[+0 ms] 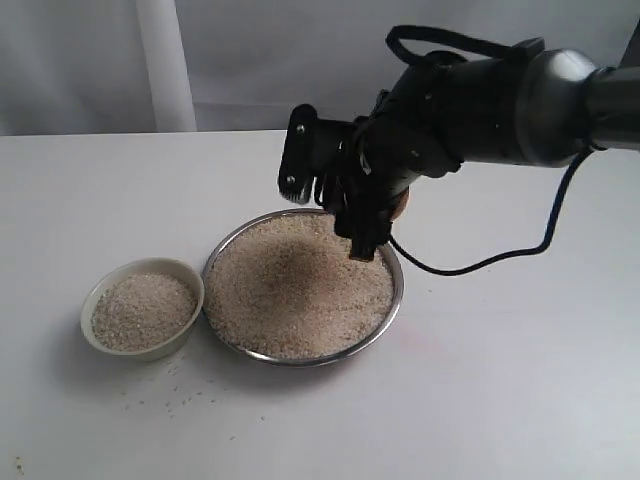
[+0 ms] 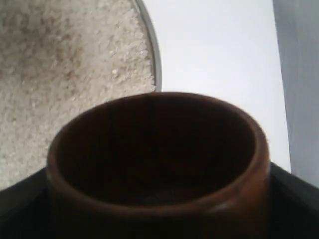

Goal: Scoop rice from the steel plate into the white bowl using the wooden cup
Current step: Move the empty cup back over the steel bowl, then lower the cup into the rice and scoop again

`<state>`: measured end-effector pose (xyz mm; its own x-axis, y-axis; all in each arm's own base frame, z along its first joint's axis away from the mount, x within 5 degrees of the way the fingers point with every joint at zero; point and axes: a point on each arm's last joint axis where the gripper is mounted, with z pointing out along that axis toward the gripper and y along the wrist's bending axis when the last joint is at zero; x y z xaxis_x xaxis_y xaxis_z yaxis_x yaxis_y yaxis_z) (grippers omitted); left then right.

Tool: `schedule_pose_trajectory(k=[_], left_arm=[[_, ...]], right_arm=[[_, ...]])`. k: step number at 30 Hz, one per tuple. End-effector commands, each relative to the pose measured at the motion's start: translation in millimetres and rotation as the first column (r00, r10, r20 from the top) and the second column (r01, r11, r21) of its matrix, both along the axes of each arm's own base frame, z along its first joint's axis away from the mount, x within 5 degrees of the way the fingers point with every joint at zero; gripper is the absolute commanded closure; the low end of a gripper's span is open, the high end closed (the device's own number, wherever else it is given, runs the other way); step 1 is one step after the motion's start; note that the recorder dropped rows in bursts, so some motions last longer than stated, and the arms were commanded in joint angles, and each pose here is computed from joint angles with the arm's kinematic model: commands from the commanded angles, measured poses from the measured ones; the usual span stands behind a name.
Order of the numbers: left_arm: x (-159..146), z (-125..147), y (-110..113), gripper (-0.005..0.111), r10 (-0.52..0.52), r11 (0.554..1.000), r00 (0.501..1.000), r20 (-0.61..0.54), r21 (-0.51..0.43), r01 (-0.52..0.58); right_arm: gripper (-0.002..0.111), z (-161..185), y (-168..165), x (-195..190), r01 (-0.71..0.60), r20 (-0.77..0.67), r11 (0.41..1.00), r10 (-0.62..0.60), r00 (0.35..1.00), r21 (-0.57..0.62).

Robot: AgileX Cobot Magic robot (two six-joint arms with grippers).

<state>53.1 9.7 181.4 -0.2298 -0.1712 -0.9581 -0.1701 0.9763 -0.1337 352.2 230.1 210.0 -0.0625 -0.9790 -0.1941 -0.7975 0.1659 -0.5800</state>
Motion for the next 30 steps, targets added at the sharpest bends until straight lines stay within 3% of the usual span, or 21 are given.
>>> schedule_pose_trajectory(k=[1, 5, 7, 12, 30], left_arm=[[0.0, 1.9, 0.0, 0.107, -0.001, 1.0, 1.0, 0.012, 0.003, 0.001], [0.0, 1.9, 0.0, 0.107, -0.001, 1.0, 1.0, 0.012, 0.003, 0.001], [0.0, 1.9, 0.0, 0.107, -0.001, 1.0, 1.0, 0.012, 0.003, 0.001], [0.0, 1.9, 0.0, 0.107, -0.001, 1.0, 1.0, 0.012, 0.003, 0.001], [0.0, 1.9, 0.0, 0.107, -0.001, 1.0, 1.0, 0.012, 0.003, 0.001]], right_arm=[[0.108, -12.6, -6.1, 3.3, -0.128, -0.034, 0.974, 0.124, 0.992, -0.184], [0.108, -15.1, 0.5, 16.6, -0.127, -0.086, 0.952, 0.107, 0.991, -0.279], [0.108, -14.5, 11.0, 24.9, -0.161, -0.093, 0.919, 0.136, 0.986, -0.36], [0.108, -28.5, 42.4, 34.0, -0.244, -0.112, 0.872, 0.217, 0.97, -0.425], [0.108, -71.4, 59.5, 32.3, -0.347, -0.202, 0.786, 0.283, 0.938, -0.512]])
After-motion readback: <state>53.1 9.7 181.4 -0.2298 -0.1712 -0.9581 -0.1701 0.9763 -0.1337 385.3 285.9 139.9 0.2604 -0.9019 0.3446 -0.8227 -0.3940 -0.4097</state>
